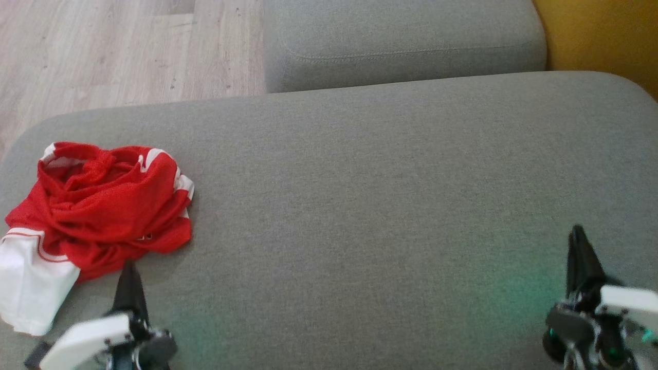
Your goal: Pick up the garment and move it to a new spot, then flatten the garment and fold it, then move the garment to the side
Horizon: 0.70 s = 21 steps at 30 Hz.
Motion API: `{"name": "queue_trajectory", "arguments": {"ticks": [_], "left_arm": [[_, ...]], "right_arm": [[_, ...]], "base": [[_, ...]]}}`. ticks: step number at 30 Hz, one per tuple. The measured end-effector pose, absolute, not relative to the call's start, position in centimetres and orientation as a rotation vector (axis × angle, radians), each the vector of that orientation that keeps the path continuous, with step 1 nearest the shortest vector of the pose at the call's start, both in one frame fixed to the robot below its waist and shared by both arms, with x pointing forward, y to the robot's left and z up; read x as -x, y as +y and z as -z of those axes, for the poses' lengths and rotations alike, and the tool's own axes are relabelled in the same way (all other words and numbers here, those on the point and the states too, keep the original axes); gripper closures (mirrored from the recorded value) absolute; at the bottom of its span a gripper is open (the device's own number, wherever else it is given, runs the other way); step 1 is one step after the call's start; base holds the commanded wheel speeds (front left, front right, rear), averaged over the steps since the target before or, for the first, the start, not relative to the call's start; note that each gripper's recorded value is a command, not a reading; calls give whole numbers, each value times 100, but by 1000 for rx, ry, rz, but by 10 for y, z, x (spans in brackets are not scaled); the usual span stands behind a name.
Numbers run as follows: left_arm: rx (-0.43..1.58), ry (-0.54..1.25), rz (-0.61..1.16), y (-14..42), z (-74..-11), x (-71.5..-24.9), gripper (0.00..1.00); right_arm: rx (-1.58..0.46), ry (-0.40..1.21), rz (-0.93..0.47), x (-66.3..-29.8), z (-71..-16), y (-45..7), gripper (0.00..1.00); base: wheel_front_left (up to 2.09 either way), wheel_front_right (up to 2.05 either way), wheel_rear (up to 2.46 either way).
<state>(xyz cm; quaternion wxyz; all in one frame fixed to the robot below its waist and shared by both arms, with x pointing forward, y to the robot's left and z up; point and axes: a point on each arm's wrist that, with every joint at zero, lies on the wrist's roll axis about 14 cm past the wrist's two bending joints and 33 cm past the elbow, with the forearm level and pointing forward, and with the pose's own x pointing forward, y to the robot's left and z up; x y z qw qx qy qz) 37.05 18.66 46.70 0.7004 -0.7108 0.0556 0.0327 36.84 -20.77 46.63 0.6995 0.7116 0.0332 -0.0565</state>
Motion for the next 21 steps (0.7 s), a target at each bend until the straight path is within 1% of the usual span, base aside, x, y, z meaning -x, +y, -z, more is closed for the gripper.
{"name": "queue_trajectory", "arguments": {"ticks": [1,4,6,13,21], "left_arm": [[1583,124,-73,187,-467,-370,0],[1586,186,-140,187,-441,-356,0],[1585,209,-167,186,-430,-347,0],[1548,199,-143,182,-437,-351,0],[1440,182,-120,181,-445,-353,0]], "right_arm": [[-1585,74,126,-368,-466,-208,0],[-1590,138,198,-352,-438,-208,0],[-1588,162,223,-344,-429,-207,0],[-1539,165,206,-347,-432,-202,0],[-1425,161,192,-349,-436,-202,0]], "base": [[0,0,0],[0,0,0],[0,0,0],[0,0,0],[0,0,0]]}}
